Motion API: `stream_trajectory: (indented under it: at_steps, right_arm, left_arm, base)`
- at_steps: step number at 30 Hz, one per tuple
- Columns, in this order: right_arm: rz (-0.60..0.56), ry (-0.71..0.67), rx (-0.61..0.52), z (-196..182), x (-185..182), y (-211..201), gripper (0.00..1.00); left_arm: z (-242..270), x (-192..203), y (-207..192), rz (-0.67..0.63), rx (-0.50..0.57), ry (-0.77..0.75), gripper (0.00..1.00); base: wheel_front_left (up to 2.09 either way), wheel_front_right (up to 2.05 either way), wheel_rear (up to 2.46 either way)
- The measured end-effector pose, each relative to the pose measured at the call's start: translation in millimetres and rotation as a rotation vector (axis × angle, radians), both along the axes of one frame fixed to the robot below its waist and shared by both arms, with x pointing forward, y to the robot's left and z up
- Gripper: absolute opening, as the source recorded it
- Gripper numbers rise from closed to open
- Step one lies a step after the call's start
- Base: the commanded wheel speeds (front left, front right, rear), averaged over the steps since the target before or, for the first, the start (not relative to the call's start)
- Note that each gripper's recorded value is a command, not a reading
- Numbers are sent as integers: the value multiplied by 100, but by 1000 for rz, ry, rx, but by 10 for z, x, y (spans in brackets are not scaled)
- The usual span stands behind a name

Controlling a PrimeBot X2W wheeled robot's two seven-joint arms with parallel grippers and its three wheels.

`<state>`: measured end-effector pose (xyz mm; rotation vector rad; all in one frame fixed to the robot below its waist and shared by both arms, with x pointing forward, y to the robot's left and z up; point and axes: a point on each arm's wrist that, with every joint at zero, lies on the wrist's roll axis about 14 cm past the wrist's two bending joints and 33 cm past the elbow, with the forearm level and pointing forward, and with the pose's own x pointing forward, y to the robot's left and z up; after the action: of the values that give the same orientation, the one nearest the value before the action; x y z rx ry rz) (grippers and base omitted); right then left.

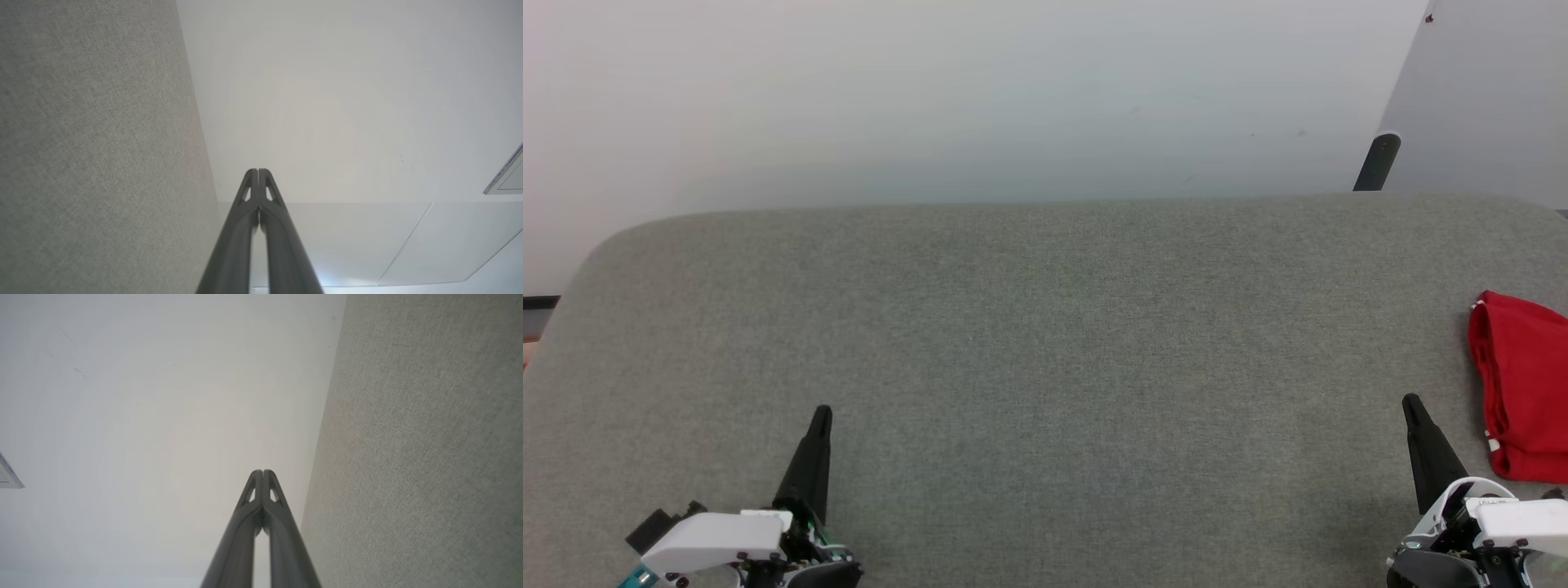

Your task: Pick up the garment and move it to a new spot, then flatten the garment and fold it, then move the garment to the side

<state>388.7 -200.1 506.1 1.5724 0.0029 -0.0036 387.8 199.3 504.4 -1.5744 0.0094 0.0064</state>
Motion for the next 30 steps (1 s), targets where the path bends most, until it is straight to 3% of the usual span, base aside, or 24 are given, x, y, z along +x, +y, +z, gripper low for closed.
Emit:
stream_trajectory:
  at_steps: [30]
  right_arm:
    - [0,0,0,0,0,0,0]
  left_arm:
    - [1,0,0,0,0,0,0]
  base:
    - [0,0,0]
